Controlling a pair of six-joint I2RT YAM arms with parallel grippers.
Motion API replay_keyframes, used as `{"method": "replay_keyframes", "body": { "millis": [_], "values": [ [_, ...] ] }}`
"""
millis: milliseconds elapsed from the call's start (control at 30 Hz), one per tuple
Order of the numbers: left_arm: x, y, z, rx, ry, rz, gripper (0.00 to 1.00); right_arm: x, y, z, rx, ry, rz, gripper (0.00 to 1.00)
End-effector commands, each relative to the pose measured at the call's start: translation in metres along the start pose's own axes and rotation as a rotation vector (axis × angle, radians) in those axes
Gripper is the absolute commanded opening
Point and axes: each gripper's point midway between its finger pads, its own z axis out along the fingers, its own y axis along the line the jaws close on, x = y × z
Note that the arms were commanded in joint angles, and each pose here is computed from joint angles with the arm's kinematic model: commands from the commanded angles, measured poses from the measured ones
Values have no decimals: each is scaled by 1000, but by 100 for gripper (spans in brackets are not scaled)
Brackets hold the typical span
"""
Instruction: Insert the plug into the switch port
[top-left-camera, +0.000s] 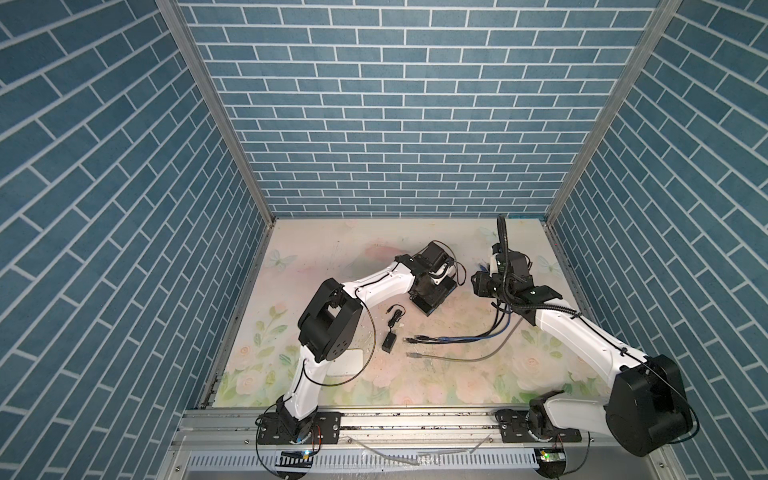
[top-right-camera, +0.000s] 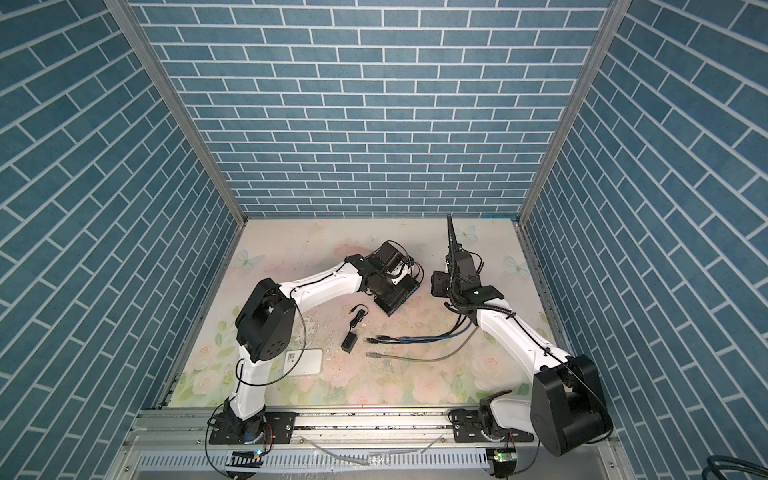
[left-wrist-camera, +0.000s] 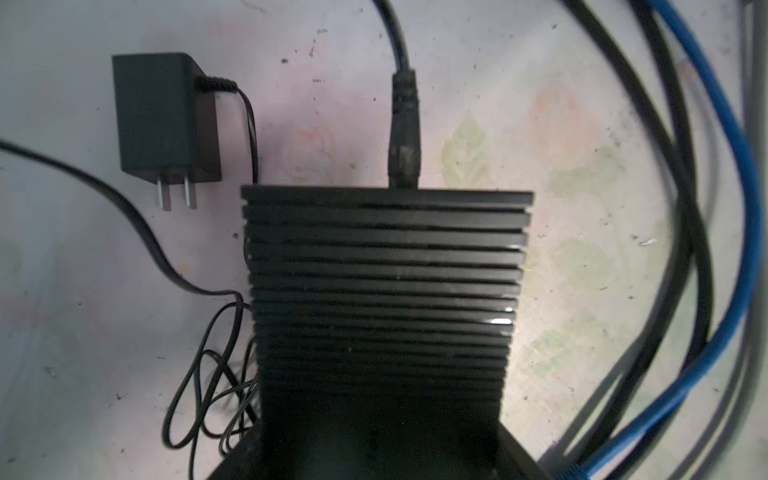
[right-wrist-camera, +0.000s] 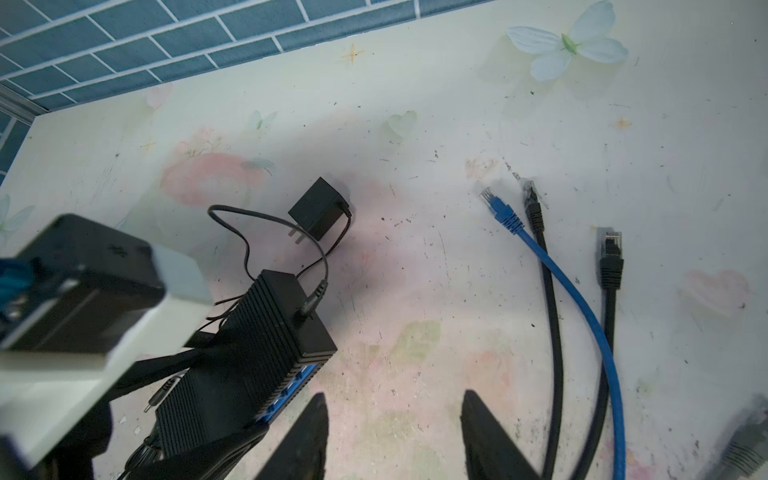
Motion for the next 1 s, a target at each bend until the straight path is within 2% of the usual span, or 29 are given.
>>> {"method": "replay_keyframes", "body": {
  "millis": [0,300,500,600,700,800,867,967],
  "values": [
    [15,6,8,-55,68,32,18,-12,-1,-7,-12,-90,-8,52],
    [37,30,23,-177,155,70,23,-12,13,-3,-86,-84,-74,53],
    [43,55,23,-235,186,81,26,3,26,8,-172,-38,-143,53],
    [43,69,20,-253,183,67,30,13,31,13,-212,-18,-193,53],
    [39,76,15,-257,164,62,43,22,39,14,-266,7,-256,53],
    [32,73,10,-248,127,66,60,28,44,13,-305,15,-312,53],
    [29,71,6,-238,104,65,70,30,49,9,-329,1,-366,53],
    [24,67,1,-218,69,62,81,33,55,2,-373,-40,-457,53]
  ]
}}
